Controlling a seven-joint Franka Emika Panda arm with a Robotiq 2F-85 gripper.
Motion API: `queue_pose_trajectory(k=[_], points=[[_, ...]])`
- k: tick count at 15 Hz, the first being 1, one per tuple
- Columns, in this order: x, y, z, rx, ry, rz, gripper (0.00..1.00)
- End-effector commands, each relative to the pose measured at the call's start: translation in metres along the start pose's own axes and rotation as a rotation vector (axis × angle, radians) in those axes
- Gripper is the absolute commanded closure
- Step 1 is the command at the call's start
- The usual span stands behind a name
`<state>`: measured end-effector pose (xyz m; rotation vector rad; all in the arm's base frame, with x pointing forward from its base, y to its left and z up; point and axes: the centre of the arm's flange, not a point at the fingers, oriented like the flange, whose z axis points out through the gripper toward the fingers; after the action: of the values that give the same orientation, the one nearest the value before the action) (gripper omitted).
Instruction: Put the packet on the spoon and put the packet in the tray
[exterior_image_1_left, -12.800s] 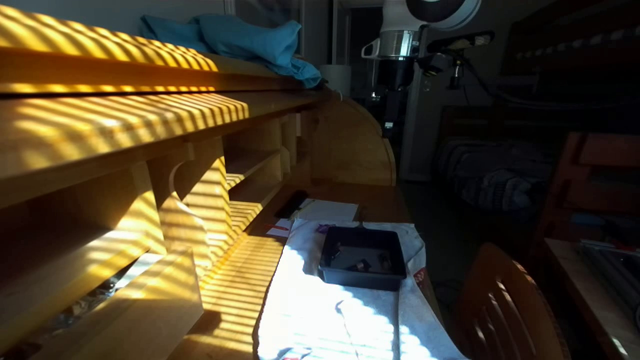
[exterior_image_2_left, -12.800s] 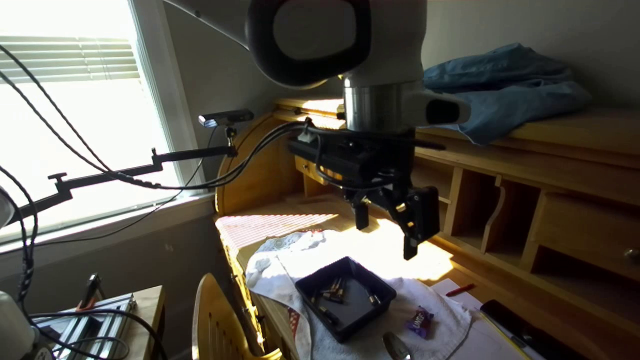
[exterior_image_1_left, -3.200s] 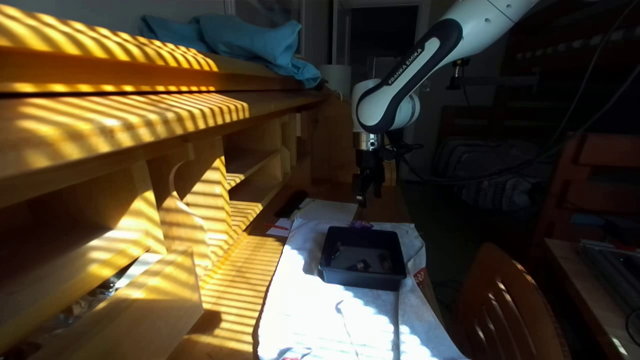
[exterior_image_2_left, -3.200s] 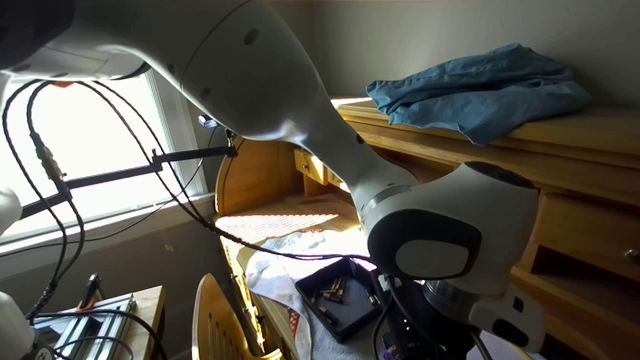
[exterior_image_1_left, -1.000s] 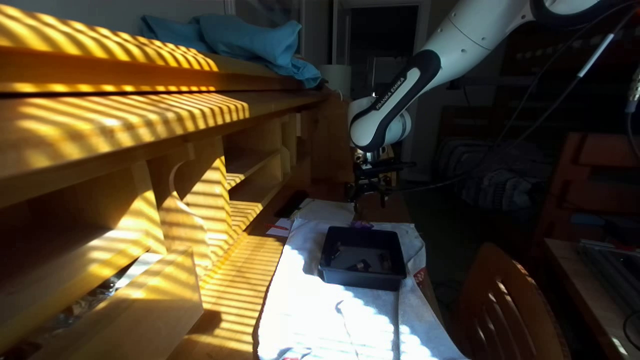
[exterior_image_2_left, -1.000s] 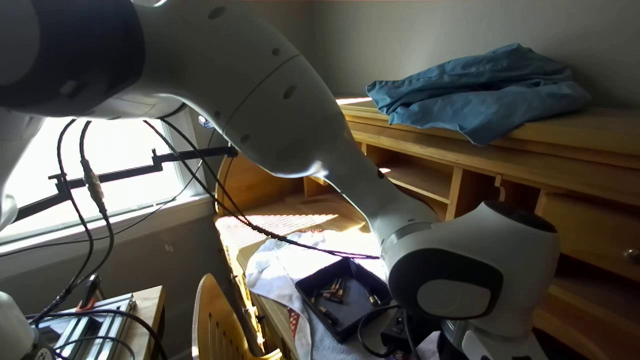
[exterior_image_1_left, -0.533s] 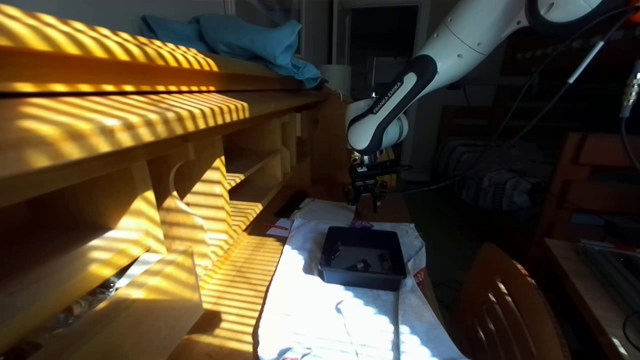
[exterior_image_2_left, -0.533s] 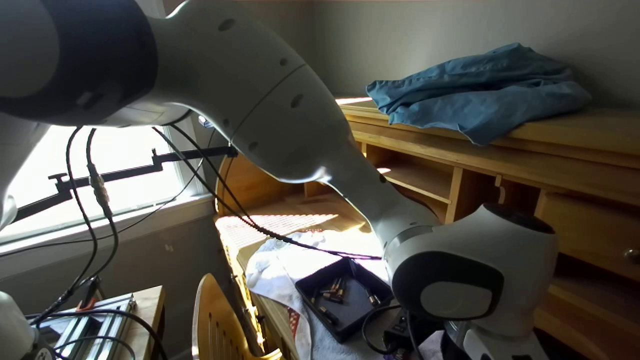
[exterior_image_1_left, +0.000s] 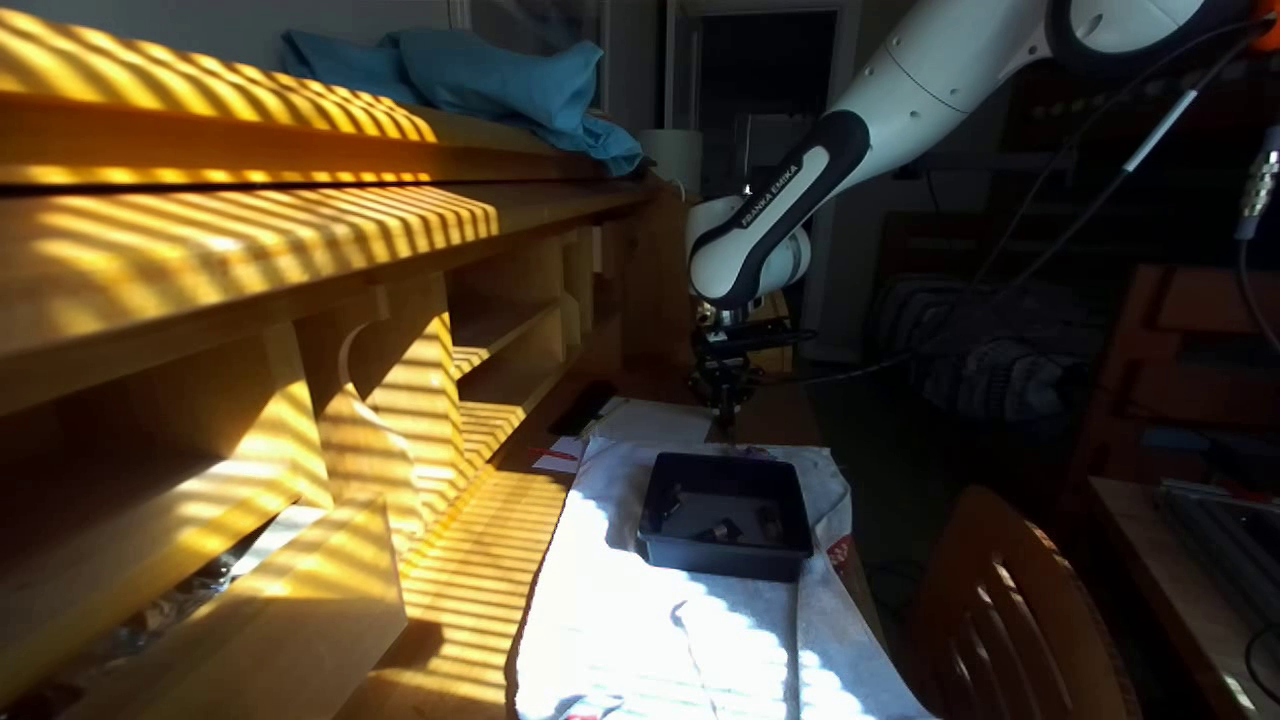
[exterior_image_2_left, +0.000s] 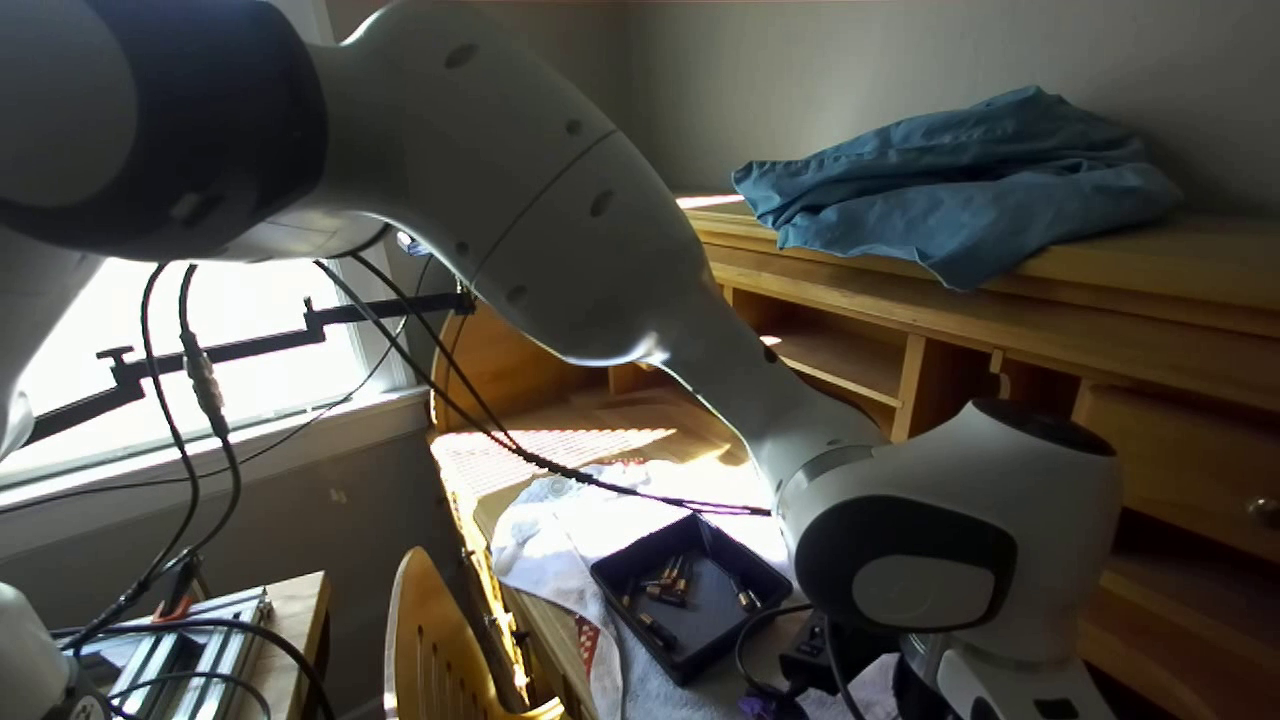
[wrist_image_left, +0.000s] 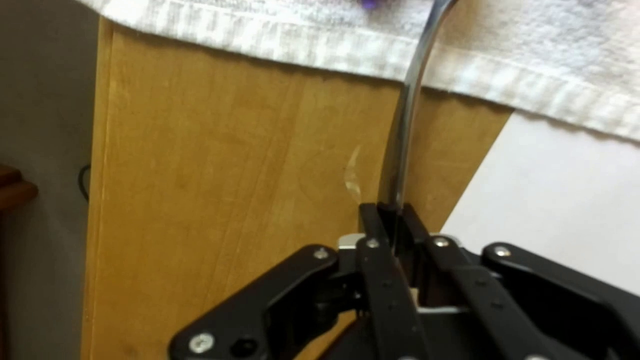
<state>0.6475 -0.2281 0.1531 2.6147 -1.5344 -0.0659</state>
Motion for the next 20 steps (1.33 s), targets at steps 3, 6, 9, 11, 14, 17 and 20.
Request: queue_pose_trajectory(k=[3,6,9,11,14,17,20], points=[[0.004,-0.005,0.007,-0.009,0.018,0.017,0.99],[0.005,-0.005,0.008,-0.011,0.005,0.009,0.99],[0.005,-0.005,0.007,-0.015,0.001,0.008,0.69],[0.004,-0.005,0.006,-0.015,0.004,0.013,0.62],[0.004,-0.003,0.003,-0.01,0.011,0.014,0.4],[-0.001,-0.004,-0.003,0.009,0.011,-0.013,0.19],[-0.023,-0.015,-0.012,0.028,-0.016,-0.123,0.0]])
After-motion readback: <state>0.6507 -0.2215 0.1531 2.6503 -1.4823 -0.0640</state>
